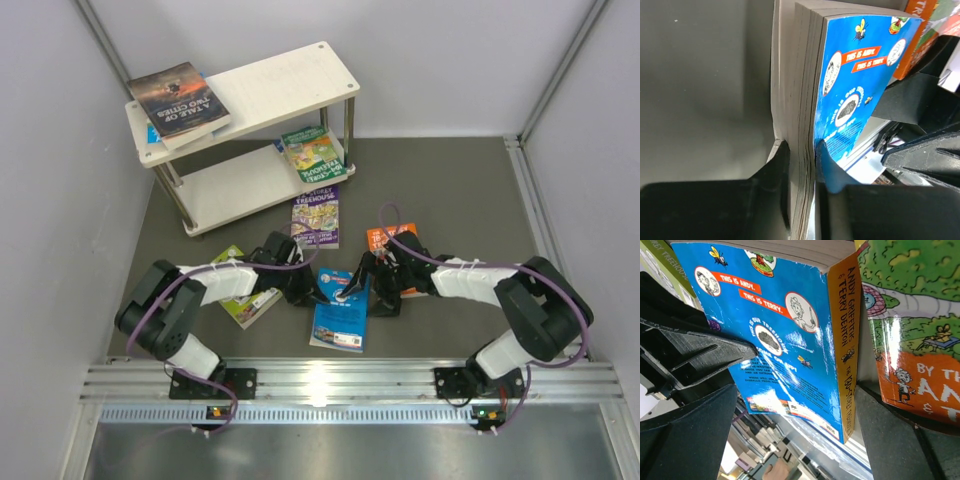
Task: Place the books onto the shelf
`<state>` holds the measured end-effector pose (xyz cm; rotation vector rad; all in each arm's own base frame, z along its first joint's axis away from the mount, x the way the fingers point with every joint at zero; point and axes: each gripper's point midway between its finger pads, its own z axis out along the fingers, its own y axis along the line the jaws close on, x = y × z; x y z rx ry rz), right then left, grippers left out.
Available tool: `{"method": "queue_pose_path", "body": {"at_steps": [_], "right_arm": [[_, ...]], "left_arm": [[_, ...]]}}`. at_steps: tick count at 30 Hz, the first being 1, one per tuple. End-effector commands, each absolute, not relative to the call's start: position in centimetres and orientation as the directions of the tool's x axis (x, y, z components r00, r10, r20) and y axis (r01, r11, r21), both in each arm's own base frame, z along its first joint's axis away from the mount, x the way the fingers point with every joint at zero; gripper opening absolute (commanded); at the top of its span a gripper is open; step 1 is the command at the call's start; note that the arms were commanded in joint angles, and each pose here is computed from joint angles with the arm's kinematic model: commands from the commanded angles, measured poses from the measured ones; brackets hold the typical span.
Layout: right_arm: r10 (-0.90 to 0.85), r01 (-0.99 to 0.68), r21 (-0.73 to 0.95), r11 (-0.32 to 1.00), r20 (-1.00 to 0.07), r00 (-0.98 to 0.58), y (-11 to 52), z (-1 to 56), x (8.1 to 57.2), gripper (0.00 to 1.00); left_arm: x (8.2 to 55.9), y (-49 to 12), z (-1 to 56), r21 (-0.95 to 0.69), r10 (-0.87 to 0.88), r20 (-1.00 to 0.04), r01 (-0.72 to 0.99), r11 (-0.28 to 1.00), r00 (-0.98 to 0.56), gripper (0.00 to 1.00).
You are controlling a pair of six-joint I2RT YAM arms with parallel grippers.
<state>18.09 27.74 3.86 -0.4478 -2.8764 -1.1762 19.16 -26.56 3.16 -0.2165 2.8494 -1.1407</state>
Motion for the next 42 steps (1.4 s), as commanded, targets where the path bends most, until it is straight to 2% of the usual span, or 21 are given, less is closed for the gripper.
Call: {"method": "queue_pose_path", "body": {"at_steps": [1, 10, 17, 20, 22, 23, 24, 28, 31, 32, 34, 35, 37, 38, 39, 40, 41, 42], "right_arm": [[0.279, 0.207, 0.664, 0.718, -0.002, -0.96, 27.3, 0.3, 19.3, 1.0], [0.226, 0.153, 0.577, 0.802, -0.057, -0.973, 24.8, 2.2, 18.4, 1.0], [0.238, 0.141, 0.611, 0.779, -0.08, -0.968, 24.3, 3.9, 18.1, 1.0], [0.248, 0.122, 0.694, 0.709, -0.084, -0.965, 25.9, 5.5, 18.8, 1.0], [0.264, 0.151, 0.761, 0.631, -0.028, -0.964, 27.2, 6.7, 18.4, 1.0], [0.269, 0.106, 0.818, 0.566, -0.062, -0.961, 28.4, 8.2, 19.4, 1.0], [0.274, 0.133, 0.844, 0.519, -0.017, -0.962, 29.1, 9.0, 19.1, 1.0], [0.268, 0.09, 0.917, 0.388, -0.019, -0.963, 31.4, 12.8, 19.7, 0.96], [0.266, 0.069, 0.939, 0.336, -0.024, -0.964, 32.4, 15.1, 19.9, 0.72], [0.269, 0.059, 0.943, 0.328, -0.034, -0.962, 32.5, 15.8, 20.0, 0.54], [0.269, 0.041, 0.946, 0.321, -0.049, -0.962, 32.6, 16.9, 20.1, 0.41], [0.269, 0.034, 0.947, 0.32, -0.057, -0.961, 32.6, 17.3, 20.1, 0.31], [0.266, 0.007, 0.948, 0.32, -0.083, -0.96, 32.5, 18.6, 20.1, 0.22], [0.268, -0.022, 0.951, 0.307, -0.109, -0.957, 32.5, 20.0, 20.2, 0.14], [0.266, -0.037, 0.949, 0.313, -0.124, -0.956, 32.5, 20.4, 20.3, 0.11], [0.269, -0.032, 0.946, 0.323, -0.124, -0.955, 32.3, 20.7, 20.4, 0.08], [0.274, -0.047, 0.948, 0.315, -0.139, -0.952, 32.2, 21.6, 20.5, 0.07], [0.293, -0.063, 0.951, 0.302, -0.156, -0.943, 32.0, 22.8, 21.2, 0.06]], "left_arm": [[17.4, -28.3, 3.2, -0.745, -0.115, 0.027, -0.097, 0.66, -0.993, 0.0], [20.1, -27.0, 7.8, -0.833, -0.224, -0.039, -0.092, 0.546, -0.974, 0.0], [21.8, -25.5, 11.2, -0.896, -0.316, -0.036, -0.11, 0.43, -0.948, 0.0], [21.7, -25.7, 11.6, -0.916, -0.33, -0.01, -0.124, 0.383, -0.944, 0.0], [21.8, -25.9, 12.0, -0.933, -0.34, -0.01, -0.114, 0.343, -0.94, 0.0], [21.8, -25.9, 12.0, -0.933, -0.344, 0.001, -0.125, 0.338, -0.939, 0.0], [21.8, -25.9, 11.9, -0.932, -0.344, 0.003, -0.127, 0.339, -0.939, 0.0], [21.8, -25.9, 12.1, -0.937, -0.353, 0.008, -0.131, 0.324, -0.936, 0.0], [22.2, -26.1, 12.9, -0.946, -0.37, 0.004, -0.124, 0.299, -0.929, 0.0], [22.3, -26.1, 13.1, -0.947, -0.37, 0.002, -0.121, 0.298, -0.929, 0.0], [22.5, -26.2, 13.5, -0.948, -0.371, -0.003, -0.116, 0.297, -0.929, 0.0], [22.6, -26.2, 13.6, -0.949, -0.367, -0.012, -0.106, 0.298, -0.93, 0.0], [22.6, -26.2, 13.7, -0.945, -0.362, -0.011, -0.109, 0.309, -0.932, 0.0], [22.6, -26.2, 13.7, -0.943, -0.352, -0.024, -0.095, 0.318, -0.936, 0.1], [22.6, -26.2, 13.8, -0.937, -0.351, -0.019, -0.106, 0.334, -0.936, 0.32], [22.7, -26.0, 13.5, -0.928, -0.352, -0.038, -0.097, 0.359, -0.935, 0.66], [22.7, -25.8, 13.3, -0.922, -0.355, -0.041, -0.101, 0.375, -0.934, 0.79], [22.7, -25.7, 13.3, -0.917, -0.358, -0.05, -0.099, 0.386, -0.932, 0.98]]}}
